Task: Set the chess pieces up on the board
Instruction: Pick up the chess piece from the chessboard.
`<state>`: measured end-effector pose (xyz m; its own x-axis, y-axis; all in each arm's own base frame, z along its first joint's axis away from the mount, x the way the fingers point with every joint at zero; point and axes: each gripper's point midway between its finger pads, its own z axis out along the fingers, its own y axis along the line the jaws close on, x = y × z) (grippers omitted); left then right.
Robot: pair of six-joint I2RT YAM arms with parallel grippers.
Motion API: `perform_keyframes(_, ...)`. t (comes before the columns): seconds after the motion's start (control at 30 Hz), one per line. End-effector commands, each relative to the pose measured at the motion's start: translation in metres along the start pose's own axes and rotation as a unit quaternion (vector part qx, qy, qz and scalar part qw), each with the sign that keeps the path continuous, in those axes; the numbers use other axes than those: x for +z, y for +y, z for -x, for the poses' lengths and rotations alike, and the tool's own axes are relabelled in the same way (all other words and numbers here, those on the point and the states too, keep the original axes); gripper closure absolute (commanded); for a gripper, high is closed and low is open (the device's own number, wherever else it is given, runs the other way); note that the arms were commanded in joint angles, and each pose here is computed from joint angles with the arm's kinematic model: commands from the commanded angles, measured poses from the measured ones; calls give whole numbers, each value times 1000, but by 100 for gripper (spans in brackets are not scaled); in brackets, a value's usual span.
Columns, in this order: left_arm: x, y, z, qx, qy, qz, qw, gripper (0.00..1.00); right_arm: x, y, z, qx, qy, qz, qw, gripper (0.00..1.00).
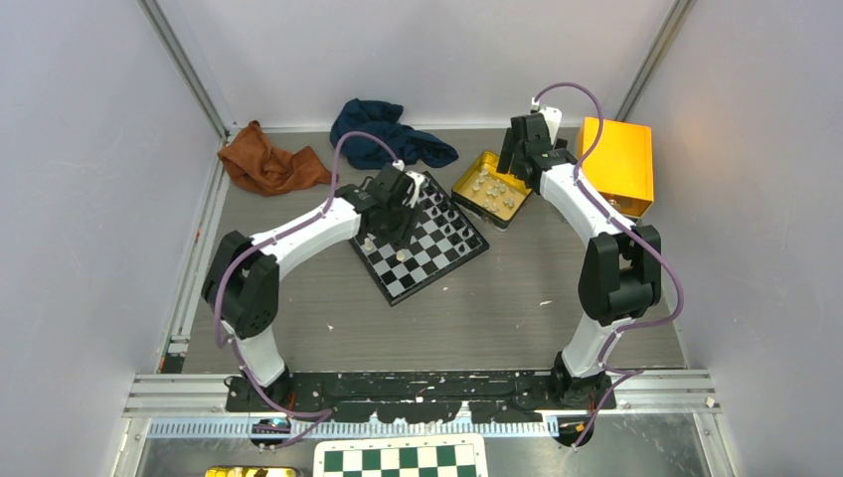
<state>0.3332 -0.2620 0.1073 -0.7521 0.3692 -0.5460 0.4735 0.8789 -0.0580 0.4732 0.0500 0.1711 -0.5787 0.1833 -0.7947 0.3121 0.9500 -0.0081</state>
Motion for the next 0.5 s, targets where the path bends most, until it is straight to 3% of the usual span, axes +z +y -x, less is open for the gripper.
perform_keyframes(0.0, 8, -6, 7, 8, -14, -11, 1000, 49, -5, 1, 25, 16, -37, -3, 999, 14)
perform_keyframes(0.47, 32, -10, -14, 8, 21, -15, 1000, 57, -3, -2, 20, 12, -31, -5, 999, 14)
